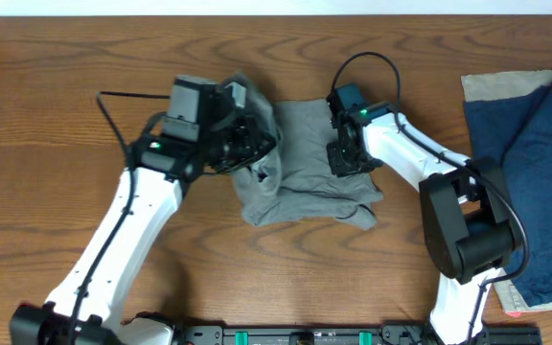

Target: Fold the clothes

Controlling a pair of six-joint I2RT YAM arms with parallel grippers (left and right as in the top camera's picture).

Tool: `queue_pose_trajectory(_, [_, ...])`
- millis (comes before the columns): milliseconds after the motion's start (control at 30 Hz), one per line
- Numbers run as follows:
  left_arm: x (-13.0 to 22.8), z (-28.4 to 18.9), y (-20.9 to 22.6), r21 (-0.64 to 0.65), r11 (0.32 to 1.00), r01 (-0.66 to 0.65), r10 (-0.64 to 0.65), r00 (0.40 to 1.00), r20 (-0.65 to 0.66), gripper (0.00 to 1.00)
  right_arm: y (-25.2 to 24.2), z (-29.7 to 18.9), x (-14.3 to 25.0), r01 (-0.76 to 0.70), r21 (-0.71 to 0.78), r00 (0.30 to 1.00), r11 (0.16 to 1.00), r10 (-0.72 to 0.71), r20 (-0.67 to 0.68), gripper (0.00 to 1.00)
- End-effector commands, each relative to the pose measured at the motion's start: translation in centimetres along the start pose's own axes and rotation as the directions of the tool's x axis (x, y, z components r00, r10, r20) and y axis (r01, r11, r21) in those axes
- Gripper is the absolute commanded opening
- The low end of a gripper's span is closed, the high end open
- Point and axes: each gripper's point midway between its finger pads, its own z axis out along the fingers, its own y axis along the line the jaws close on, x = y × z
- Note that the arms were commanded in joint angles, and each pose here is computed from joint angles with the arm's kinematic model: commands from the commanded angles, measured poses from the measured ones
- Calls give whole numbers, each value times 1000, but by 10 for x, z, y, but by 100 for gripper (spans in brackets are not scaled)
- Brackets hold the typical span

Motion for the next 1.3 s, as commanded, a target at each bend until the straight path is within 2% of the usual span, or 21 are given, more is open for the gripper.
queue_pose_trajectory(0, [0,15,-5,-8,996,93,-93,996,-11,6,18,29,37,21,-27,992,999,-24,-125,32])
queue_pose_trajectory(300, [18,48,-22,20,995,94,-93,993,-71,6,21,29,38,26,-28,992,999,-29,-124,33])
queue_pose_trajectory(800, [24,49,-47,113,986,125,-112,987,-117,8,22,29,38,31,-26,992,999,-34,-123,36])
queue_pose_trajectory(1067, [26,50,-49,113,983,146,-132,983,-125,9,21,29,38,31,-25,992,999,-34,-123,36])
queue_pose_trajectory(1100, [27,50,-51,116,983,143,-129,984,-124,14,21,29,37,29,-25,992,999,-32,-122,36])
queue_pose_trajectory(1133, [27,50,-51,116,983,143,-128,984,-125,25,20,28,36,26,-25,992,999,-29,-121,38])
queue_pose_trajectory(1167, [27,50,-51,117,983,142,-127,984,-125,42,20,28,35,23,-26,993,999,-26,-118,41])
queue_pose_trajectory(1200, [27,51,-52,119,983,139,-124,984,-126,51,19,27,34,21,-26,993,999,-24,-115,42])
queue_pose_trajectory(1233, [28,51,-52,120,983,138,-123,984,-126,58,17,25,32,17,-22,994,1000,-20,-111,43])
queue_pose_trajectory(1267, [29,50,-54,131,984,118,-100,986,-132,60,14,22,29,12,-16,994,1000,-14,-108,45])
